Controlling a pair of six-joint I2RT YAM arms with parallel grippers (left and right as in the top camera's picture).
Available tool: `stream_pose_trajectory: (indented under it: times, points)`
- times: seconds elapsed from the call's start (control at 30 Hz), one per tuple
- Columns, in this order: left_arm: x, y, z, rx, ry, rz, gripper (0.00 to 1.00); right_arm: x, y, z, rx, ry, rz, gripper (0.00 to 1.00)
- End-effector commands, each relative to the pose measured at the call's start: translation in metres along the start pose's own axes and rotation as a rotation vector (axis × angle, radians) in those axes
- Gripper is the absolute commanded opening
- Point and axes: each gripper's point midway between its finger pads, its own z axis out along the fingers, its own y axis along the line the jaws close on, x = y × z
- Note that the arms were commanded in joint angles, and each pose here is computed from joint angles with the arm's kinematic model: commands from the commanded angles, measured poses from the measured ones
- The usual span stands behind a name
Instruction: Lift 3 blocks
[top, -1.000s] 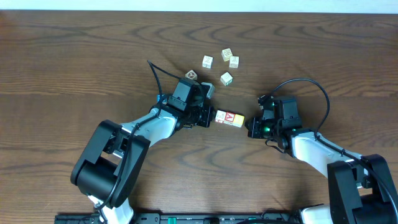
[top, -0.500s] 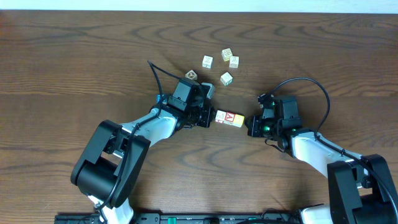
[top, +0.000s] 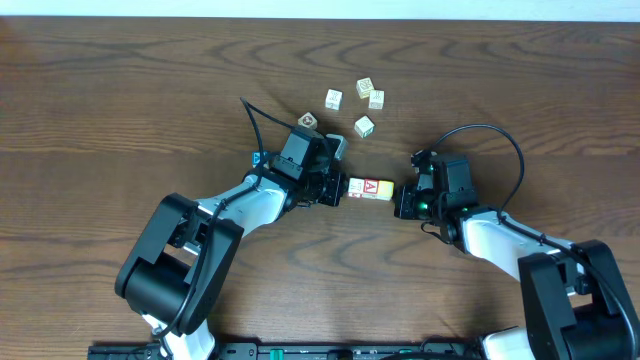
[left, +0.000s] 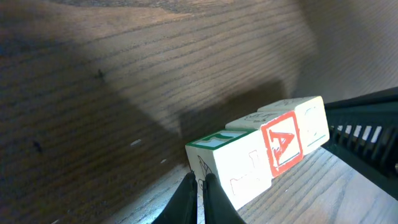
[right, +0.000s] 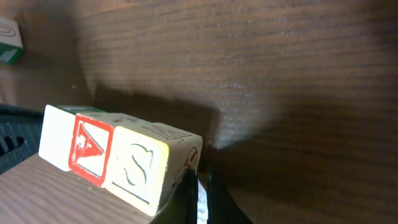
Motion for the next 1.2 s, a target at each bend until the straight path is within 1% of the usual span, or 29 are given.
stream_pose_trajectory:
  times: [0.0,0.23,0.27,0.33,0.43,0.67,0.8,1.17]
  points:
    - [-0.003,-0.008,0.003,0.026,0.008,0.015,0.07,0.006,0.007,0.006,-0.030,0.020,-0.010,0.07]
    - [-0.003,-0.008,0.003,0.025,0.008,0.015,0.07,0.011,0.004,0.013,-0.029,0.035,-0.028,0.08]
    - [-0.003,-0.008,0.003,0.025,0.008,0.015,0.07,0.011,0.004,0.013,-0.032,0.037,-0.039,0.07]
    - [-0.003,-0.008,0.003,0.025,0.008,0.015,0.07,0.012,0.003,0.012,-0.028,0.040,-0.056,0.02]
    - [-0.003,-0.007,0.003,0.020,0.007,0.015,0.07,0.010,-0.001,0.012,-0.020,0.037,-0.055,0.01]
    - [-0.003,-0.007,0.003,0.019,0.006,0.015,0.07,0.015,-0.028,0.005,0.044,0.082,-0.040,0.01]
    - [-0.003,-0.007,0.003,0.018,0.006,0.015,0.07,0.009,-0.035,-0.004,0.059,0.076,-0.022,0.01]
    - [-0.006,-0.001,0.001,0.003,-0.004,0.007,0.07,-0.018,-0.029,-0.039,0.114,0.032,-0.115,0.01]
